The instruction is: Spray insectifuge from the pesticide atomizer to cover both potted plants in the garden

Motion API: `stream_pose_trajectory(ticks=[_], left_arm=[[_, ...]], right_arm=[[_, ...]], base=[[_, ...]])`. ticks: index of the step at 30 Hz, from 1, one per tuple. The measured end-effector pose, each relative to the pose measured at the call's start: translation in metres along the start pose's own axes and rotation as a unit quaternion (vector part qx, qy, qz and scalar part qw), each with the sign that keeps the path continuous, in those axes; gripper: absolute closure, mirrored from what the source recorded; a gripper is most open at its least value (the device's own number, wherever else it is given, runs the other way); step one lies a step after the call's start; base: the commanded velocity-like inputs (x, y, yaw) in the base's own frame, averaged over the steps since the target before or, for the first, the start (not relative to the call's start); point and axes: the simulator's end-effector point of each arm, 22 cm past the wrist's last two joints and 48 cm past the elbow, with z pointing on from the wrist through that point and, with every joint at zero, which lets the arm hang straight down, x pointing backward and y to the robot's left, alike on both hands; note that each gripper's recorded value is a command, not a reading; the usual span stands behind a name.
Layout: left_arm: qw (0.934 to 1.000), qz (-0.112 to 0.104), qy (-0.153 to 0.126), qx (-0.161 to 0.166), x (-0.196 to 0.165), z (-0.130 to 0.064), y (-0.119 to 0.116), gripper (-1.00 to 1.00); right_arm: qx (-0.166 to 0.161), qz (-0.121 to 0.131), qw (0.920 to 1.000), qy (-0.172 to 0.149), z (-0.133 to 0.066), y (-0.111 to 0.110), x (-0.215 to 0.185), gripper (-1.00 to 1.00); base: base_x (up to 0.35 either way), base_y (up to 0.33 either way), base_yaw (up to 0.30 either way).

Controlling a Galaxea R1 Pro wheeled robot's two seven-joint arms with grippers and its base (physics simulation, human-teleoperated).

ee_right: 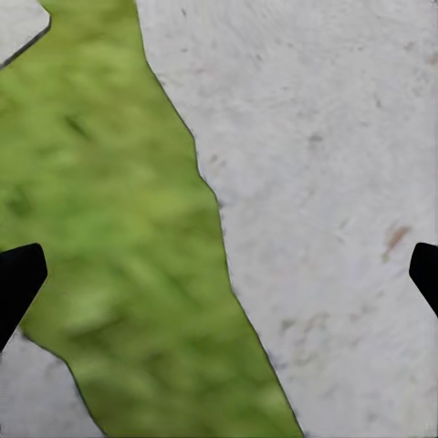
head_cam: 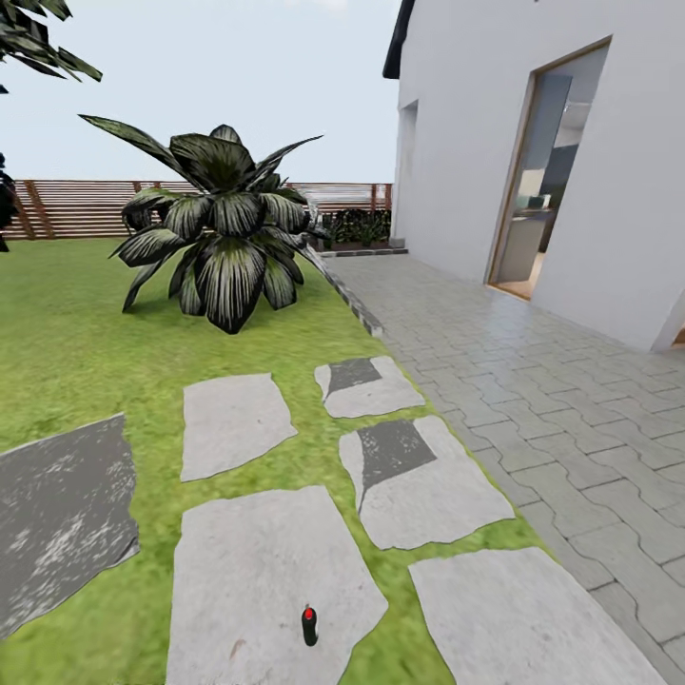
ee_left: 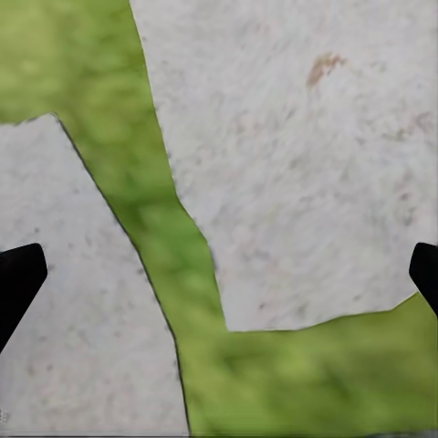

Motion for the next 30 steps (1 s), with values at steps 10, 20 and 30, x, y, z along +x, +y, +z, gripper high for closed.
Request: stream_pose_trajectory(ticks=[10, 20, 30], left_arm=[[1.0000, 0.001, -0.003, 0.002, -0.0012, -0.0001, -0.0018, -1.00], [1.0000, 0.000, -0.002, 0.001, -0.0004, -0.0004, -0.0015, -1.00], [1.0000, 0.000, -0.002, 0.001, -0.0002, -0.0005, -0.0014, -1.00]], right_arm=[[0.002, -0.005, 1.0000, -0.001, 0.0001, -0.0060, -0.0005, -1.00], [0.002, -0.004, 1.0000, -0.001, 0.0002, -0.0060, -0.0010, -1.00], [0.002, -0.003, 1.0000, -0.001, 0.0000, -0.0052, -0.0003, -1.00]], base=[[0.000, 0.000, 0.016], [0.059, -0.186, 0.000], [0.083, -0.262, 0.142]])
